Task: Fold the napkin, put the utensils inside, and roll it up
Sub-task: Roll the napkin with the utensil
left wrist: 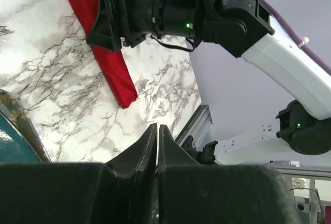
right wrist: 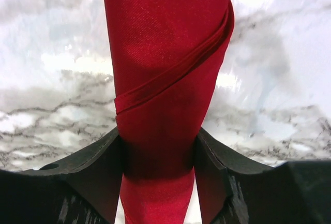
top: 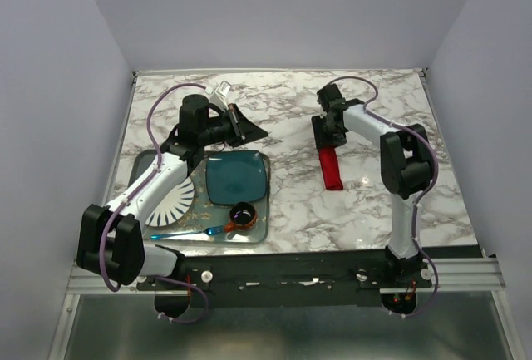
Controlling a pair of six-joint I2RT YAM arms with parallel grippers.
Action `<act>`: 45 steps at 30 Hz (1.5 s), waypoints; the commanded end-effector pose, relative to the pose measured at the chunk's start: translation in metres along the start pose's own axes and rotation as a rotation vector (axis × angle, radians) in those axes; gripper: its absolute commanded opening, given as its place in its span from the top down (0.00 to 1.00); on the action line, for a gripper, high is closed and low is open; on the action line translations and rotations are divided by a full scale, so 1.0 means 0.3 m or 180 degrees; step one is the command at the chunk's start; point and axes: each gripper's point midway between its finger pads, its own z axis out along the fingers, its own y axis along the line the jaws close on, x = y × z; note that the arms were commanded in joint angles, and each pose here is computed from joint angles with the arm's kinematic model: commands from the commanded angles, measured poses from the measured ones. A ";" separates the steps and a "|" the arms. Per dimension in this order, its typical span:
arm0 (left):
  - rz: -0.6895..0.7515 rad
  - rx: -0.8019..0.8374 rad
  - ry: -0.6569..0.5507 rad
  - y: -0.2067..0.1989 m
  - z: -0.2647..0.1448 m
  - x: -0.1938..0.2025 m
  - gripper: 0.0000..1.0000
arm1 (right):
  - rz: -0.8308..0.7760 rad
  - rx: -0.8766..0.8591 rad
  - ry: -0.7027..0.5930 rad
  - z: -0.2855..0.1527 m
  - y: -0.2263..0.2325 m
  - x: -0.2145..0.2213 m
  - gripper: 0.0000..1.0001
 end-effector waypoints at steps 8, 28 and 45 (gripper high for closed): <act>-0.0047 0.0086 0.0097 0.012 0.020 0.002 0.88 | 0.0034 -0.0107 0.0249 0.069 -0.030 -0.052 0.40; -0.0075 0.0109 0.0097 0.013 0.010 0.018 0.88 | 0.0106 -0.0183 0.0036 0.007 -0.033 -0.202 0.23; 0.0092 0.0333 0.0134 -0.100 -0.004 0.059 0.83 | 0.0024 -0.0396 -0.1253 -0.720 -0.070 -0.135 0.09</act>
